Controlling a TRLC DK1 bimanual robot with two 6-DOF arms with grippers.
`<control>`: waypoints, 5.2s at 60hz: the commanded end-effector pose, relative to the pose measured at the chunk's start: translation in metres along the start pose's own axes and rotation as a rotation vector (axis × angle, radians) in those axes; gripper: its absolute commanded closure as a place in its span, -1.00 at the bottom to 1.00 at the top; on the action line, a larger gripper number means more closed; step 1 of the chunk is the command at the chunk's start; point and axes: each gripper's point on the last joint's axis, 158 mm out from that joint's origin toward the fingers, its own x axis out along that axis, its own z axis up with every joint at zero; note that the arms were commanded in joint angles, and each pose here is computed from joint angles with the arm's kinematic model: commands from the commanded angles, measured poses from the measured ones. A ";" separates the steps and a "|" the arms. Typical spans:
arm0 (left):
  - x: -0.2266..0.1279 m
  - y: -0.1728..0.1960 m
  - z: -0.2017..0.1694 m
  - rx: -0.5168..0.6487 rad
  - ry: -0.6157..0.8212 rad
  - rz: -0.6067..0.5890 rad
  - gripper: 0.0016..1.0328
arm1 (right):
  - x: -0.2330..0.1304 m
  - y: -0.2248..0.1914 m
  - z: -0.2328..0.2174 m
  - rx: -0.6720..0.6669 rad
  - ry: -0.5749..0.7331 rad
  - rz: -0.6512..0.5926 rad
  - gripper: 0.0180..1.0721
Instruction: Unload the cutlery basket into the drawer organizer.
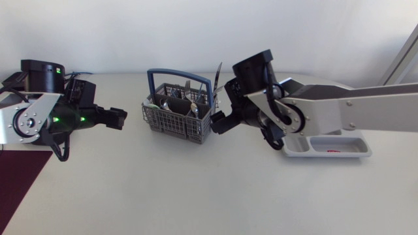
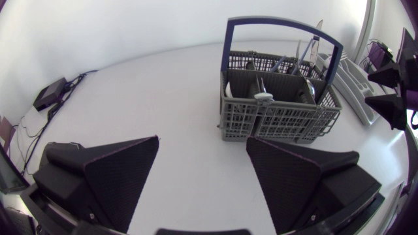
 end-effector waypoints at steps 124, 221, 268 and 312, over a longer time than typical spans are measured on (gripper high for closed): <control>0.044 -0.048 -0.019 0.106 0.056 -0.165 -0.80 | -0.013 0.008 -0.025 -0.005 -0.105 0.217 -0.27; 0.004 -0.135 -0.068 0.287 0.135 -0.519 0.93 | 0.017 0.007 -0.038 0.083 -0.051 0.288 0.70; -0.058 -0.135 -0.013 0.809 -0.155 -0.347 0.11 | -0.058 0.005 -0.080 -0.119 -0.049 0.251 -0.82; -0.026 -0.172 -0.032 1.193 -0.139 -0.272 0.03 | -0.067 0.032 -0.103 -0.300 -0.013 0.221 -0.83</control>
